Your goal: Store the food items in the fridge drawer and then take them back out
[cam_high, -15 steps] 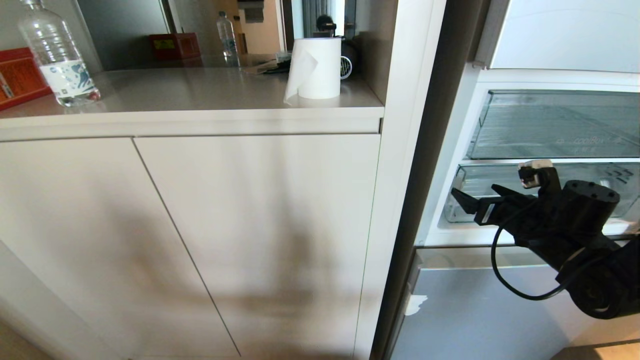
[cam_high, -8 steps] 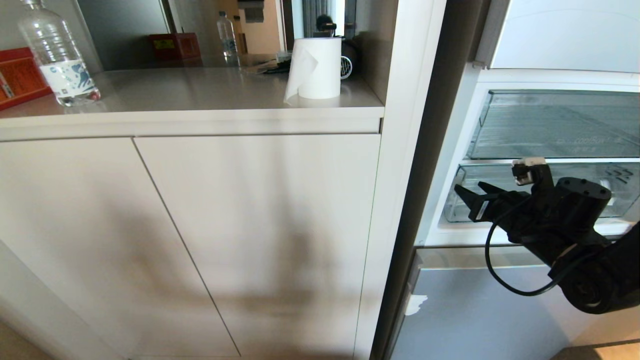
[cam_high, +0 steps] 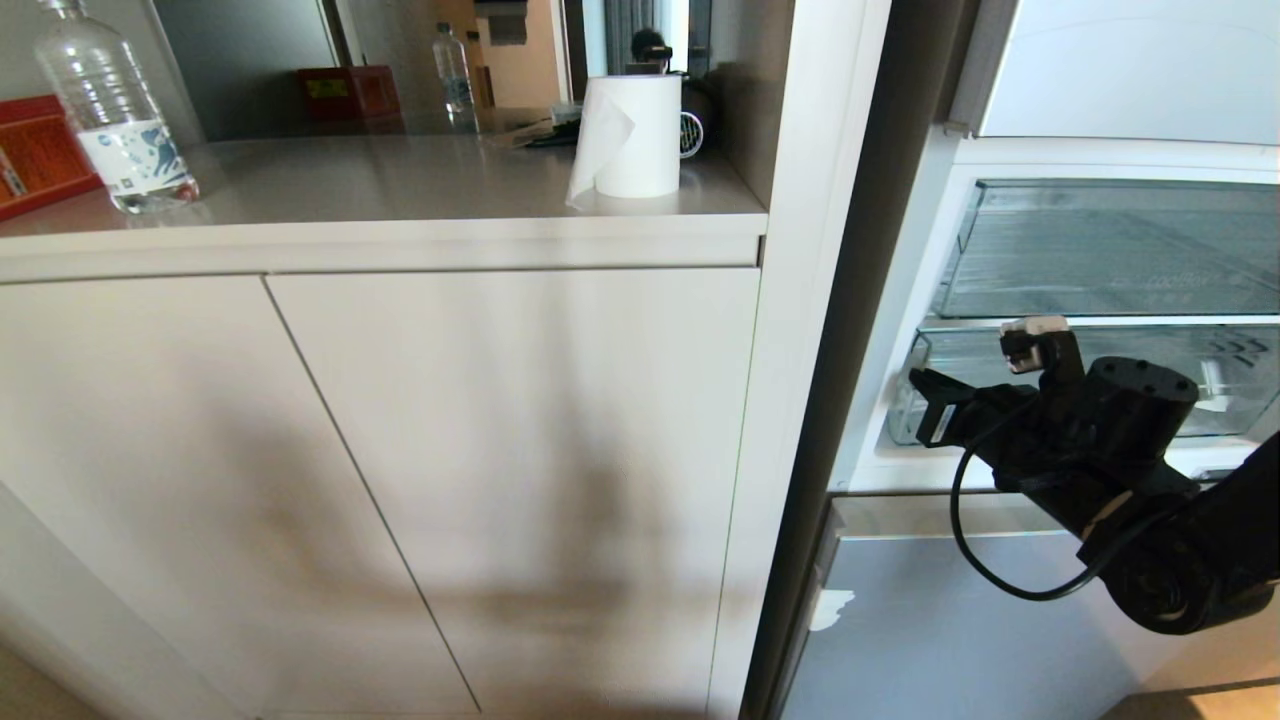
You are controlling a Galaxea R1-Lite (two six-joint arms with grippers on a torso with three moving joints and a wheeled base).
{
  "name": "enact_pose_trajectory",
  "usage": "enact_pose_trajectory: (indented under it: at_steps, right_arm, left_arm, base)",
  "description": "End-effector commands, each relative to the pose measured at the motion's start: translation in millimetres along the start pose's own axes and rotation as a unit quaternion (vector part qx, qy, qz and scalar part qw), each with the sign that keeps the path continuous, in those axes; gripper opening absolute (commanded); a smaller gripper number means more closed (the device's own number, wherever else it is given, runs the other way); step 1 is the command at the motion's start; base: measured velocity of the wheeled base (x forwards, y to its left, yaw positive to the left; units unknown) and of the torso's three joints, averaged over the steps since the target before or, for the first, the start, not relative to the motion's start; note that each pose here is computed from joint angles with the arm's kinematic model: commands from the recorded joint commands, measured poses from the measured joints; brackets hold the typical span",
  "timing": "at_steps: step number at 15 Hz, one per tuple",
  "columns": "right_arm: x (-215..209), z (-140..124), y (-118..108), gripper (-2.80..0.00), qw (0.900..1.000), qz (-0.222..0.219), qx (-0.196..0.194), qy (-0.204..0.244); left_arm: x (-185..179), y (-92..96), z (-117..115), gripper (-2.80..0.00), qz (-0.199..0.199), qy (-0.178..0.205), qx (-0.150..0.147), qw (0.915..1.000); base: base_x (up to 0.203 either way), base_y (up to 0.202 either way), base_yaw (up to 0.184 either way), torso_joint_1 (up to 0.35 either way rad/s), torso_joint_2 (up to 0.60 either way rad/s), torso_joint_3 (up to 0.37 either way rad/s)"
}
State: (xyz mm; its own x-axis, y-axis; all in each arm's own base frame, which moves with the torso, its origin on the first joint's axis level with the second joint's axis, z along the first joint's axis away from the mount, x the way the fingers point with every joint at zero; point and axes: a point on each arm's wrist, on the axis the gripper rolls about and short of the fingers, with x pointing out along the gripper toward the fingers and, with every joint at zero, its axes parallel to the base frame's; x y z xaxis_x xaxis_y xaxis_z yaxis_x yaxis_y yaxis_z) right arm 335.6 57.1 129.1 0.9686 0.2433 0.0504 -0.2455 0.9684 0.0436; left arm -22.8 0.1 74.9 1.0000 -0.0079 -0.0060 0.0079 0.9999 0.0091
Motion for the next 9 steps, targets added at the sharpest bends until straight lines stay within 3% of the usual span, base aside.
enact_pose_trajectory:
  at_steps: [1,9]
  right_arm:
    - [-3,1,1,-2.8,1.0,-0.001,0.0,-0.002]
    - [-41,-2,4,-2.8,1.0,0.0,0.007,0.011]
  left_arm:
    - [0,0.0,0,-2.8,0.0,0.0,0.0,1.0]
    - [0,0.0,0,-2.8,0.0,0.0,0.0,1.0]
  base:
    - [0.0,0.0,0.0,0.0,0.0,0.0]
    - [0.0,0.0,0.0,0.0,0.0,0.0]
